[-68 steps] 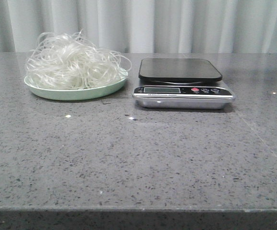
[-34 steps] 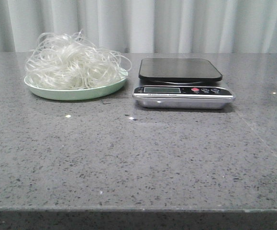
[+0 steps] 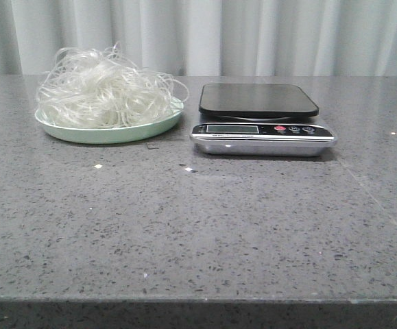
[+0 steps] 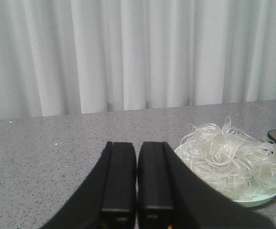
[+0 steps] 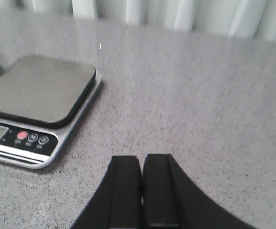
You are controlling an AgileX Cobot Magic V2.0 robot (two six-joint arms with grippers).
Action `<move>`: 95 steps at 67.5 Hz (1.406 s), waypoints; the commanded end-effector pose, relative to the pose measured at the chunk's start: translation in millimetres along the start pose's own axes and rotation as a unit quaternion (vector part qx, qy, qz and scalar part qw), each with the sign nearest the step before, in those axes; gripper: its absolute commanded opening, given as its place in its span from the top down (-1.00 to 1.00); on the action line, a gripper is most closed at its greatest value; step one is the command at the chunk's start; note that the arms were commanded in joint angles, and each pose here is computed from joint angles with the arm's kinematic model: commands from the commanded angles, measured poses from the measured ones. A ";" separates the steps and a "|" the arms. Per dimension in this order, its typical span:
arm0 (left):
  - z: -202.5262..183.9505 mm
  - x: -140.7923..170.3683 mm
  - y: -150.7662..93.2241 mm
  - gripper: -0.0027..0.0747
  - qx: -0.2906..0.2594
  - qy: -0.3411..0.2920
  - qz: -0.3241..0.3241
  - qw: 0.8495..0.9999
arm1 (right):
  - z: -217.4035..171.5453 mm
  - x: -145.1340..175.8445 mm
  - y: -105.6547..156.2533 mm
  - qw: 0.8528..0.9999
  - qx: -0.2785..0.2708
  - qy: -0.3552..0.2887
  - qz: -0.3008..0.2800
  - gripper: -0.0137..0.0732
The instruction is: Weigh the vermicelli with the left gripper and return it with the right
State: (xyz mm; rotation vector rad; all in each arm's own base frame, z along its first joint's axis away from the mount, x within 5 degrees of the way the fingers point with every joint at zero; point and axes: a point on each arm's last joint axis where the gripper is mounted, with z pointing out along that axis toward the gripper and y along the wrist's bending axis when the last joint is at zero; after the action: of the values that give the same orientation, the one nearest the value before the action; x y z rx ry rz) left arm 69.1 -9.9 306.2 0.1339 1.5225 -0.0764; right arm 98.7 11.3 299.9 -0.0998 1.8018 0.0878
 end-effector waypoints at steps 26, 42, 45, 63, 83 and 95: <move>-0.3 -14.7 1.5 0.58 -0.006 -0.045 -0.010 0.999 | -53.7 1.8 -0.1 0.980 0.010 -0.197 -0.005 0.34; -0.3 -14.7 1.5 0.58 -0.006 -0.045 -0.010 0.999 | -53.7 1.8 -0.1 0.980 0.010 -0.197 -0.005 0.34; -0.3 -14.7 1.5 0.58 -0.006 -0.045 -0.010 0.999 | -53.7 1.8 -0.1 0.980 0.010 -0.197 -0.005 0.34; -0.3 -14.7 1.5 0.58 -0.006 -0.045 -0.010 0.999 | -53.7 1.8 -0.1 0.980 0.010 -0.197 -0.005 0.34; 0.0 -11.5 1.8 0.58 -0.010 -0.044 0.005 0.999 | -53.7 1.9 -0.1 0.980 0.010 -0.196 -0.005 0.34; -5.7 7.6 5.0 0.58 -0.041 -0.037 0.029 0.998 | -53.6 2.1 -0.1 0.981 0.010 -0.195 -0.005 0.34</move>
State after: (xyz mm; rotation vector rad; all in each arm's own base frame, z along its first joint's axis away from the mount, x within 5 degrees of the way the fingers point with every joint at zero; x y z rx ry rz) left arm 67.4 -6.3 291.6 0.1517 1.5340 0.0136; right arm 47.4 6.1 295.8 -0.0826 1.5031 0.0889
